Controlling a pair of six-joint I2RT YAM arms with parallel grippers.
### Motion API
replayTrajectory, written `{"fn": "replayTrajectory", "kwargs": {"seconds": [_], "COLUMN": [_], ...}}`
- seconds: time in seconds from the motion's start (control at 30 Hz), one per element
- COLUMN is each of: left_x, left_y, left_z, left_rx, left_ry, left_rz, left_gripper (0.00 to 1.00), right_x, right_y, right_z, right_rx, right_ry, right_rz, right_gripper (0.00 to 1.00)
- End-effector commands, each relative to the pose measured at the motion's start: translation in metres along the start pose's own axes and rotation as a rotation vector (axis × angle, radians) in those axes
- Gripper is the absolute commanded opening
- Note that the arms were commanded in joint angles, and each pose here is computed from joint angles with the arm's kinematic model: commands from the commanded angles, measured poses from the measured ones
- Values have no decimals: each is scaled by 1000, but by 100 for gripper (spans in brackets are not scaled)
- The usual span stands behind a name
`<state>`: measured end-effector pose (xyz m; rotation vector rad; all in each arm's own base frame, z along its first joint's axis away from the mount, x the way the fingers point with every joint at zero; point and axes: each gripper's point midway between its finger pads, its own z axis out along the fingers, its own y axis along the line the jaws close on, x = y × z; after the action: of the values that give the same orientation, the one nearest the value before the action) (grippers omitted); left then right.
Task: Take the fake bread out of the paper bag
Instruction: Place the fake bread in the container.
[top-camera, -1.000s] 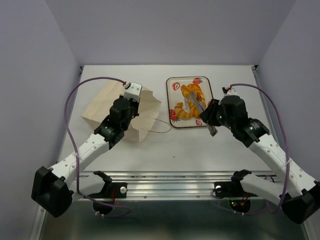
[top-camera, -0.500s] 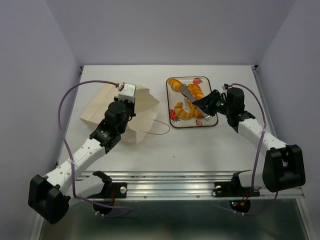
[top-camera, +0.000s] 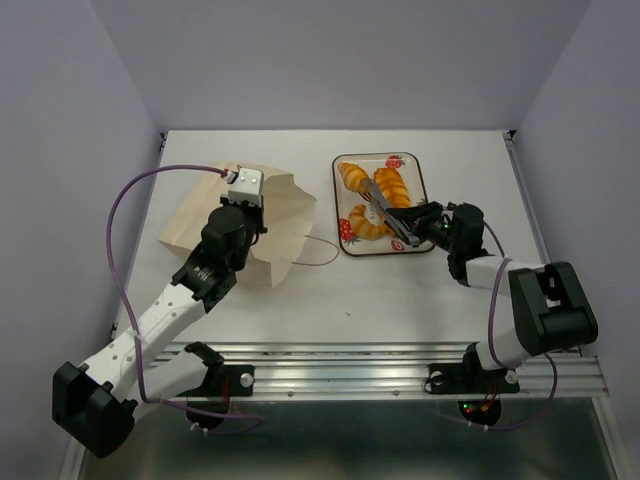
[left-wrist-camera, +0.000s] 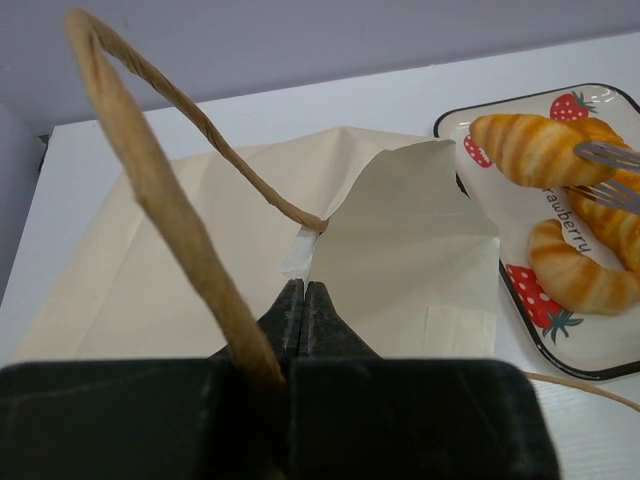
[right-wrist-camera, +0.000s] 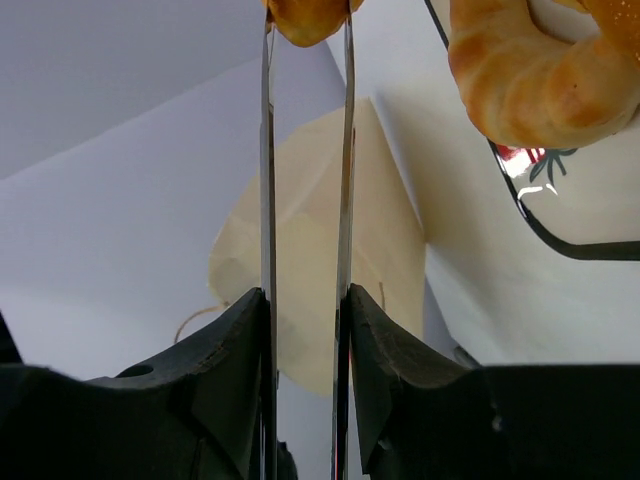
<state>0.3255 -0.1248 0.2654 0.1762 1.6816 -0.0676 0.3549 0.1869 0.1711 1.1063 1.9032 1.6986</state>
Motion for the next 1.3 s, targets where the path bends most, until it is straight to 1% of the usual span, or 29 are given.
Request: {"fn": "replayTrajectory", "kwargs": {"seconds": [0.0,0.07,0.13,0.17,0.2,0.23,0.27,0.33,0.83,1.03,1.13,1.23,1.27], "left_x": [-10,-9,-8,-7,-6,-5,-6,-5,-7,-6,-6,-5,-5], "left_y": [7,7,7,7,7,7,7,7,11,11,11,12,12], "left_z": [-4,-4,-3,-3,-3,-2,-2,-2,-5,-5,-5,-5,-5], "left_rx": [-29,-28,-30,-30,-33,-33,-33,-35,-50,-50,-52,-53,-53], "left_ry": [-40,-39,-35,-32,-31,-28,-28,-25,-33,-32,-32,-30,-30], "left_rz": [-28,-29,-27,-26,-25,-24,-22,-21,-21,-21,-21,-19,-18], "left_gripper": [0,0,0,0,0,0,0,0,0,0,0,0,0], "right_x": [8,7,10,7,8,4,3,2,-13,-16,-18,-19,-19], "right_y": [47,41,47,37,40,33,33,36,16,14,12,12,12], "right_z": [-10,-9,-14,-12,-14,-13,-13,-14,-1,5,5,6,7], "right_rx": [-224,-220,-278,-263,-291,-284,-291,-315,-281,-272,-268,-272,-272], "right_ry": [54,62,81,84,93,88,91,93,67,72,65,65,68], "right_rz": [76,110,117,183,183,230,239,248,337,342,353,361,360], "right_gripper": [1,1,1,1,1,1,1,1,1,1,4,11,15]}}
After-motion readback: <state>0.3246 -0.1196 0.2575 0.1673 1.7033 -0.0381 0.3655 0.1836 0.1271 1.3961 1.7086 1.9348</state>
